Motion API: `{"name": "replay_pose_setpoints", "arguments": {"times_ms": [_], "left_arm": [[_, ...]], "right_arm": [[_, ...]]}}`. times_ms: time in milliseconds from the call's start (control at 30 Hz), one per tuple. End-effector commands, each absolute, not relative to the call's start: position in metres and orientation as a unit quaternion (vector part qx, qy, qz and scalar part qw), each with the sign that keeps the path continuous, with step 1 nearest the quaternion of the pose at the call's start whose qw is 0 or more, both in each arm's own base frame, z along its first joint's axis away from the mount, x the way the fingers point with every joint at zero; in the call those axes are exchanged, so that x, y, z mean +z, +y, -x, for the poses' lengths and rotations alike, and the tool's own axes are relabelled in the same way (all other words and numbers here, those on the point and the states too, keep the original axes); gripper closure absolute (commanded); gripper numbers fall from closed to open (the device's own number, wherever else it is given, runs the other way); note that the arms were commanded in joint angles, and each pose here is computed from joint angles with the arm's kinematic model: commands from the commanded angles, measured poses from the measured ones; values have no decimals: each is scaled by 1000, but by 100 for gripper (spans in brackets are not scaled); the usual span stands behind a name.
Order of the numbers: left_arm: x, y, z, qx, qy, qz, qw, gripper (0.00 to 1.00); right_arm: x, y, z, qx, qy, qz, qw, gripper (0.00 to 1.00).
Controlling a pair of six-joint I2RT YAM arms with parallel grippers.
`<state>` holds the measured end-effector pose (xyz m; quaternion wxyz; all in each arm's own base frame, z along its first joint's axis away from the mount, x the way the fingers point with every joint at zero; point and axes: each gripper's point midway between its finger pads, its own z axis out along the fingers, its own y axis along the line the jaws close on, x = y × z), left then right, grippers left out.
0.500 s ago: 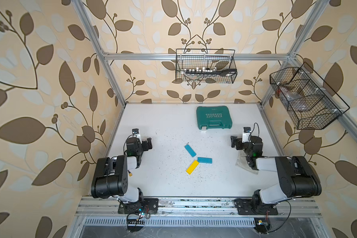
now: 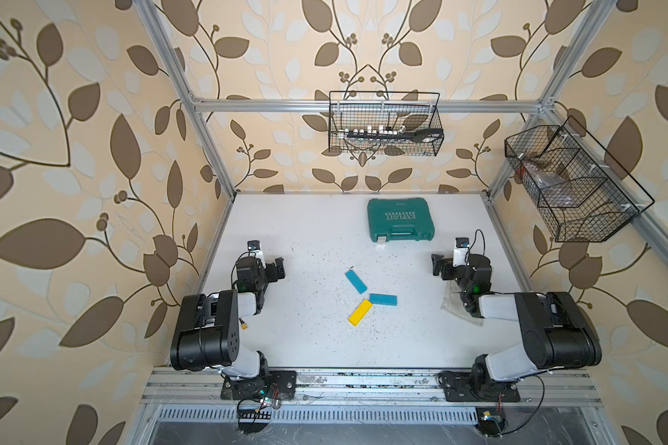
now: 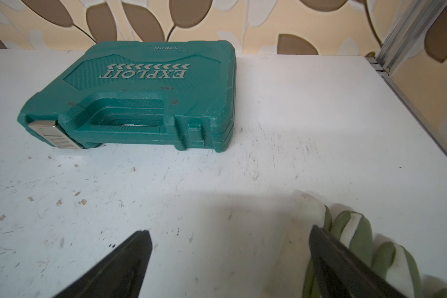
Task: Assemble the number 7 with building blocks
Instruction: Move the building block to the center of the board.
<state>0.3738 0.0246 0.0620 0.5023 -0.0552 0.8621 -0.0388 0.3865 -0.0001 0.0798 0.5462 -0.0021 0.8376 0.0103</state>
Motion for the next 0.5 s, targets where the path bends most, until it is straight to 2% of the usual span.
{"name": "replay_pose_setpoints", "arguments": {"times_ms": [0,467], "left_arm": [[76,25,-384,-37,850,44,523,1],[78,28,-384,-31,849,51,525,1]], "right_arm": [[89,2,-392,10,831,8,556,1],[89,2,-391,10,831,8,557,1]]}}
